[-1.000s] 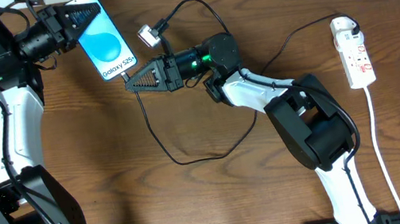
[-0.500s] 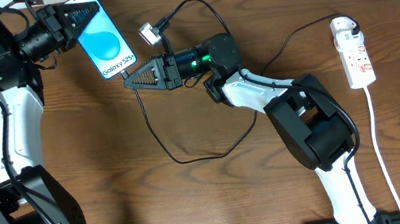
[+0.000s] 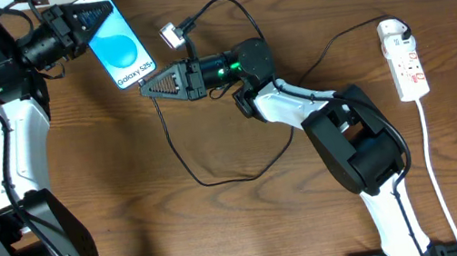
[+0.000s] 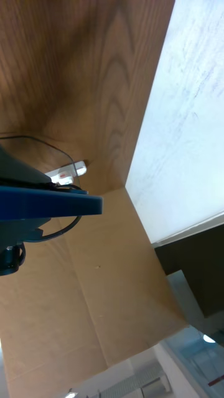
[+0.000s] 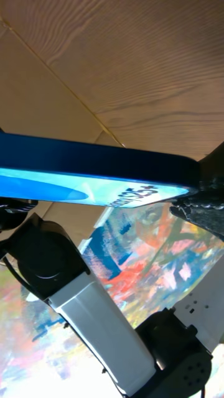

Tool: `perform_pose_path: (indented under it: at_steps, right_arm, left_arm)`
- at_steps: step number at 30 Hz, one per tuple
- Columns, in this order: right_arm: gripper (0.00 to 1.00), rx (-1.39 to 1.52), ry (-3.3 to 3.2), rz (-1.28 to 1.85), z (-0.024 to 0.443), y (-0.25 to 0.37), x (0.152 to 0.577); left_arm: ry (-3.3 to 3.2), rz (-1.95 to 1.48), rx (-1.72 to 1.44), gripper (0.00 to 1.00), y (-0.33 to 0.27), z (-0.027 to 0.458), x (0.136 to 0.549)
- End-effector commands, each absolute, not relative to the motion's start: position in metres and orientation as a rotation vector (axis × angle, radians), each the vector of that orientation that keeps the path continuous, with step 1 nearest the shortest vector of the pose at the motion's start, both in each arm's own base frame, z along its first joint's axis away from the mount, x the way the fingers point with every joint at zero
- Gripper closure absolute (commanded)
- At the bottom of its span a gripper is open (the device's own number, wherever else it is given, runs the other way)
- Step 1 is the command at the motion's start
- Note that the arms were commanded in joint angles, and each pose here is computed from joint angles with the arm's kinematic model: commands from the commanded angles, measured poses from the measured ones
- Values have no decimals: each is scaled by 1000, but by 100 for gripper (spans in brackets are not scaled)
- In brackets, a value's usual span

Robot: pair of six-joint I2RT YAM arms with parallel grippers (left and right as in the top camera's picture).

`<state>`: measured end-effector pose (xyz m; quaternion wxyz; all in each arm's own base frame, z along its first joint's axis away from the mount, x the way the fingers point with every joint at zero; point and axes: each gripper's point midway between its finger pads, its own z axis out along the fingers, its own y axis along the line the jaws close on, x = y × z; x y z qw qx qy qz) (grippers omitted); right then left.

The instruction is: Plug charger to phone and switch on socket

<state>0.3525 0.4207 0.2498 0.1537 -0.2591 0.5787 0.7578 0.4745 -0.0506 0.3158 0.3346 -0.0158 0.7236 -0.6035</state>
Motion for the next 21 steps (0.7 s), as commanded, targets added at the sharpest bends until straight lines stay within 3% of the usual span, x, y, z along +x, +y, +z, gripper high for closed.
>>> perform_pose_path:
  at_steps: [1, 14, 21]
  right_arm:
    - [99, -551, 1554, 2111, 270, 416, 384]
    - [99, -575, 1579, 2118, 266, 417, 381]
    - [91, -599, 1586, 2122, 264, 417, 378]
  left_arm:
    - [1905, -1655, 57, 92, -66, 317, 460]
    - [1905, -1655, 57, 93, -66, 317, 460]
    - [1905, -1655, 57, 93, -66, 317, 460]
